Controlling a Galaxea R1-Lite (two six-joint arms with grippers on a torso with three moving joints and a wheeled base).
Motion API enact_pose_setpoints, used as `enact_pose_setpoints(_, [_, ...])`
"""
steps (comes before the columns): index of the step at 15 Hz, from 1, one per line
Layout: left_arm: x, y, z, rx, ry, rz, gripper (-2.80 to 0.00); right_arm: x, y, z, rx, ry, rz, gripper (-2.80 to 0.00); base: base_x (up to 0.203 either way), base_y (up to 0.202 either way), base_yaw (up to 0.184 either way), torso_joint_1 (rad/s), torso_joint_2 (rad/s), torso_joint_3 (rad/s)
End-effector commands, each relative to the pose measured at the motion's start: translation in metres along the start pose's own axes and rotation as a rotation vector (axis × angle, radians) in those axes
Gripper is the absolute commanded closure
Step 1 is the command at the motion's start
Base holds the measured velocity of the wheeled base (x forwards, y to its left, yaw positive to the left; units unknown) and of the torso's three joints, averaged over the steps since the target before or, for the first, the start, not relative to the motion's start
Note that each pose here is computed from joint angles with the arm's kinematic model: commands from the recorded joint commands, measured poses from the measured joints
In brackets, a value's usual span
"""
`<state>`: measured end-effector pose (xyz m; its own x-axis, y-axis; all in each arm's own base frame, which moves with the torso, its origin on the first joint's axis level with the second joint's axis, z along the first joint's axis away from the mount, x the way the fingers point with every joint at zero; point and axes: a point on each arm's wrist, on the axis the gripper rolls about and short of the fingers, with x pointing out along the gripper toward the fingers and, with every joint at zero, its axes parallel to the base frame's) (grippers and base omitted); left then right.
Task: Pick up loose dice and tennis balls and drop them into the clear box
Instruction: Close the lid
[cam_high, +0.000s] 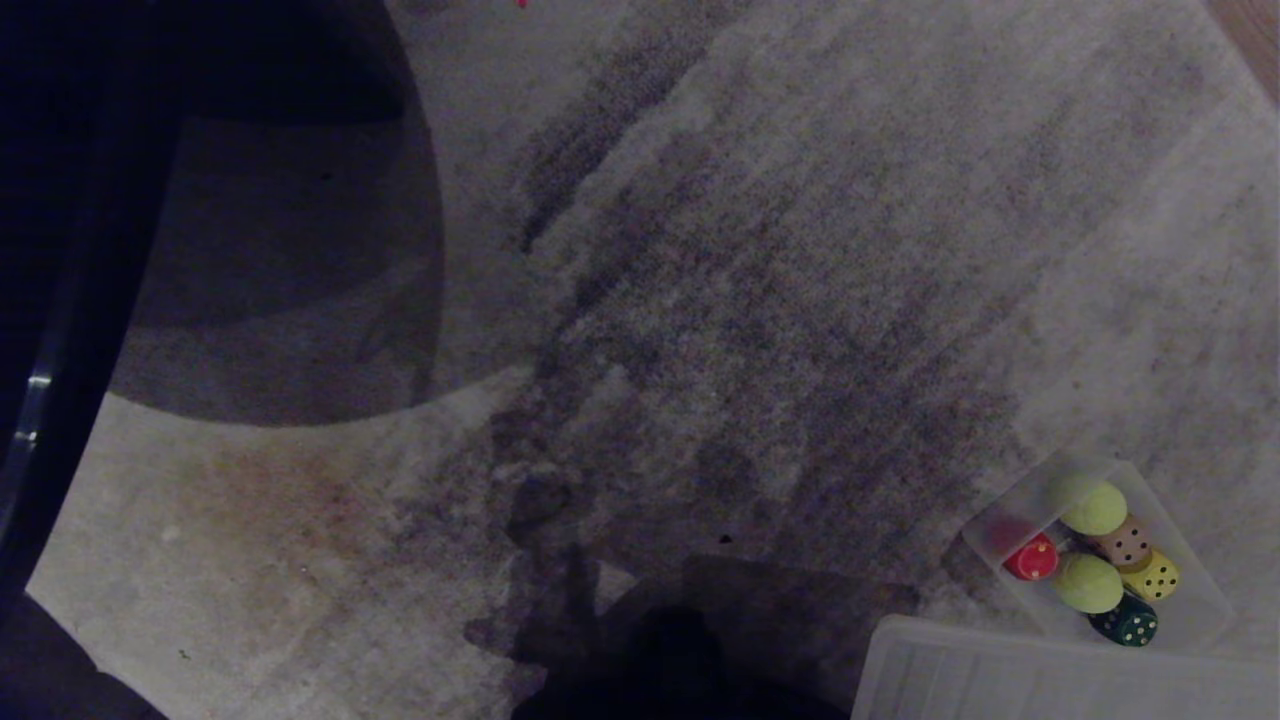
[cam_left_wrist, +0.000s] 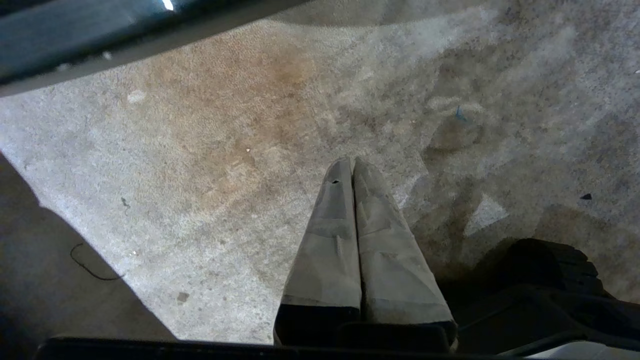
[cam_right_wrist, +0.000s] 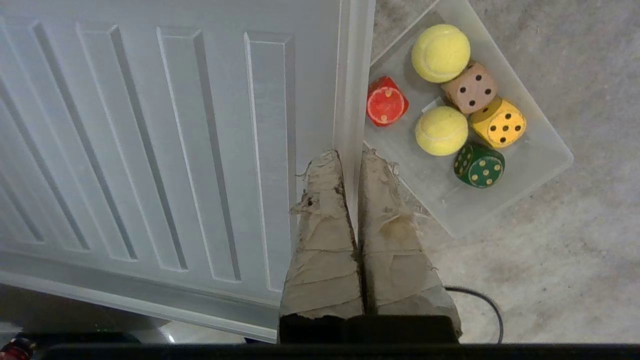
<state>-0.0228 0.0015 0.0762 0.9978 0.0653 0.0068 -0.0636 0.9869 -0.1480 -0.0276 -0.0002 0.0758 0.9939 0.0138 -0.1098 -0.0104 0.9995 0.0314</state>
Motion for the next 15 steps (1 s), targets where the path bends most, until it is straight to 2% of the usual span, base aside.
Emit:
enact_pose_setpoints(1, [0.0001, 0.0001, -0.0004, -0.002, 0.001, 0.001, 0.00, -0.0004, 0.0000, -0.0008, 0.004, -0.003, 0.001, 0.00, 0.000, 0.000, 0.000, 0.000, 0.00, 0.000])
enact_pose_setpoints(11, [0.0002, 0.0000, -0.0003, -0.002, 0.001, 0.001, 0.00, -0.0004, 0.0000, -0.0008, 0.006, -0.003, 0.000, 0.00, 0.000, 0.000, 0.000, 0.000, 0.00, 0.003])
enact_pose_setpoints(15, [0.0002, 0.0000, -0.0002, -0.002, 0.000, 0.001, 0.00, -0.0004, 0.0000, -0.0008, 0.006, -0.003, 0.000, 0.00, 0.000, 0.000, 0.000, 0.004, 0.01, 0.155])
